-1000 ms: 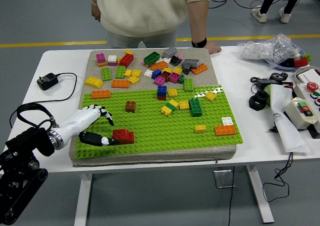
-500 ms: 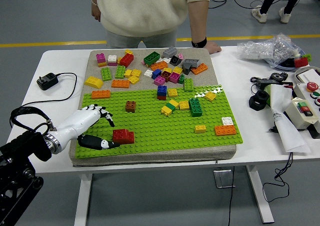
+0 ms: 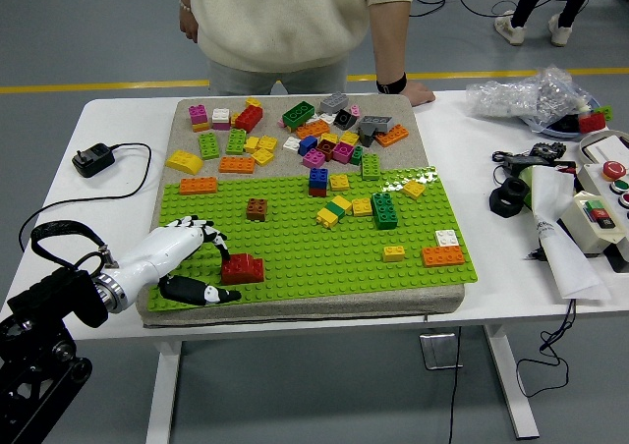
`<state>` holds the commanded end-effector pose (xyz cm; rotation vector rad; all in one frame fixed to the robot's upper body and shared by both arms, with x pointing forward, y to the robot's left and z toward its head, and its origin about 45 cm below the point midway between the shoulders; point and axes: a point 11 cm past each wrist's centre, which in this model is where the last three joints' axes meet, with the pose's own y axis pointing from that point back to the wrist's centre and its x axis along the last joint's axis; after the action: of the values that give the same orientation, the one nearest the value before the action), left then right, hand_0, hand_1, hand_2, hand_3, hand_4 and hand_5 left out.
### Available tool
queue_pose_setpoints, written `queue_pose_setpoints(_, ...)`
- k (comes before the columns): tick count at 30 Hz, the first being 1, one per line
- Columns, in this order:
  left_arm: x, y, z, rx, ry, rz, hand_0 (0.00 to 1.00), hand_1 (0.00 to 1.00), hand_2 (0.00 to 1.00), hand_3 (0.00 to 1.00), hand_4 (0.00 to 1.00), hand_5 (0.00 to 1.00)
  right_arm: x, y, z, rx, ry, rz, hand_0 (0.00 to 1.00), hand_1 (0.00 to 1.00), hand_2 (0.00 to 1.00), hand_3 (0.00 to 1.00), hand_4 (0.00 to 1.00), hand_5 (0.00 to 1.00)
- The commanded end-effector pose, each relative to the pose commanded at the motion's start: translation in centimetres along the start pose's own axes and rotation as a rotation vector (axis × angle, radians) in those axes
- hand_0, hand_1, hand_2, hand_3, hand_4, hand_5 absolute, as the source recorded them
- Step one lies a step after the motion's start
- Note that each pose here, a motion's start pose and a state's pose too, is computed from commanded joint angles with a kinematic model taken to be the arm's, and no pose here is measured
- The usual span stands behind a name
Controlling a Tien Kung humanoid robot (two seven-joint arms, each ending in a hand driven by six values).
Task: Pick up the brick,pile it on top of brick,press brick,pick up the brick,pile it on top of brick,press brick
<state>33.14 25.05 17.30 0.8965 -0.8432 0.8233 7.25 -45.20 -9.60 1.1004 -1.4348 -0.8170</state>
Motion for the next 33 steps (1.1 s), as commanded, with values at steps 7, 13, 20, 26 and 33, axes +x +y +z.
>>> queue_pose_setpoints(7, -0.1, -0.33, 0.29, -0.006, 0.005, -0.001, 0.998, 0.967, 0.855, 0.606, 0.985, 0.572, 0.02, 0.0, -0.09, 0.002, -0.002, 0.001, 0.762, 0.677, 0.72, 0.742, 0.998, 0.689)
queue_pose_setpoints(13, -0.38, -0.51, 0.15, 0.0, 0.013, -0.004, 0.998, 0.973, 0.855, 0.609, 0.981, 0.599, -0.02, 0.0, -0.07, 0.001, -0.003, 0.0, 0.762, 0.676, 0.72, 0.742, 0.998, 0.689)
queue_pose_setpoints(20, -0.78, -0.58, -0.28, 0.01, 0.021, -0.017, 0.998, 0.972, 0.856, 0.607, 0.981, 0.603, 0.0, 0.0, -0.03, 0.0, -0.002, 0.001, 0.761, 0.676, 0.72, 0.741, 0.998, 0.689)
queue_pose_setpoints(26, -0.92, -0.64, -0.48, 0.016, 0.021, -0.018, 0.998, 0.972, 0.856, 0.606, 0.981, 0.602, -0.02, 0.0, -0.01, 0.0, 0.0, 0.0, 0.762, 0.676, 0.72, 0.741, 0.998, 0.69)
queue_pose_setpoints(33, -0.85, -0.74, -0.58, 0.018, 0.022, -0.015, 0.998, 0.971, 0.855, 0.605, 0.982, 0.603, -0.04, 0.0, -0.03, 0.0, 0.001, 0.0, 0.762, 0.676, 0.72, 0.742, 0.998, 0.69)
